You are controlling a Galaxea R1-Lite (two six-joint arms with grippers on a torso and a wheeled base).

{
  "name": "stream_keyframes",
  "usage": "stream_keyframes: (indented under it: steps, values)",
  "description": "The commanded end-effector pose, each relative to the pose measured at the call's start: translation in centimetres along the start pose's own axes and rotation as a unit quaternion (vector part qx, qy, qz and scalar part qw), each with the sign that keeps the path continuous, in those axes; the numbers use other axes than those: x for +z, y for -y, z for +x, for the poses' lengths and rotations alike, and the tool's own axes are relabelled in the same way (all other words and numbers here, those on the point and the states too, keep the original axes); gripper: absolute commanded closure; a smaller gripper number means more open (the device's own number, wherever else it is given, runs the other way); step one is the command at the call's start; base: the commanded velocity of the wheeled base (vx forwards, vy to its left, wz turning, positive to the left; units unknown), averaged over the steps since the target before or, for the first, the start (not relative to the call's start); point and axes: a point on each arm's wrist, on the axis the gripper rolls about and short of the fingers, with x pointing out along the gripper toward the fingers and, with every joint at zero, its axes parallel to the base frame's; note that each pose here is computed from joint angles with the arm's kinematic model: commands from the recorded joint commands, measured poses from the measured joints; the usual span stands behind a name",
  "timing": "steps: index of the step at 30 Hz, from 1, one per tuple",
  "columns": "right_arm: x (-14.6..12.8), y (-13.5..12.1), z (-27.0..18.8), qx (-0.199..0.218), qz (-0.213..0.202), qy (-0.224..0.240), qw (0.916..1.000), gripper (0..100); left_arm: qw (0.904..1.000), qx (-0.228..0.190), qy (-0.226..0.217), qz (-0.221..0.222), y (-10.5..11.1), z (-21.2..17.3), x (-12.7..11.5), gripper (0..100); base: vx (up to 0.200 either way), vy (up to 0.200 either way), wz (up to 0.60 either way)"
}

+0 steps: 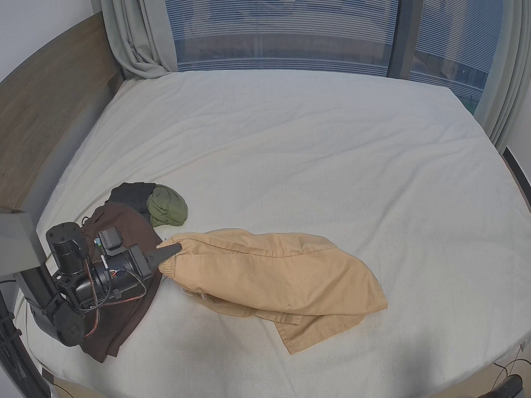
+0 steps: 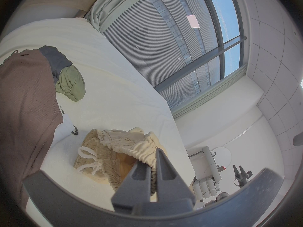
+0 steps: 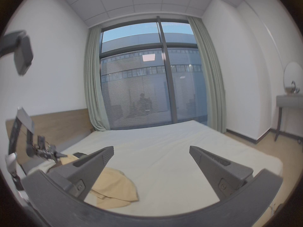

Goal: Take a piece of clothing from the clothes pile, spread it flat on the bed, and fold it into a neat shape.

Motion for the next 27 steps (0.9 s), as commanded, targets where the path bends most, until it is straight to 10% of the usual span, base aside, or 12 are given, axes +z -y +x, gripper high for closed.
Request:
stream_keyframes:
  steps: [1,4,27]
  values:
    - [5.0,-1.1,5.3,0.096,0.105,-0.065,0.9876,0,1.0000,-0.003,0.003,0.003,0.1,0.1,0.2,100,0.000,0.000,0.00]
    - [7.0,-2.1,7.8,0.137,0.179,-0.095,0.9696,0,1.0000,-0.003,0.005,0.004,0.1,0.1,0.2,100,0.000,0.000,0.00]
    - [1.0,-6.9,24.3,0.216,0.134,-0.187,0.9490,0,0.9994,-0.024,0.017,0.018,1.5,0.0,1.0,100,0.000,0.000,0.00]
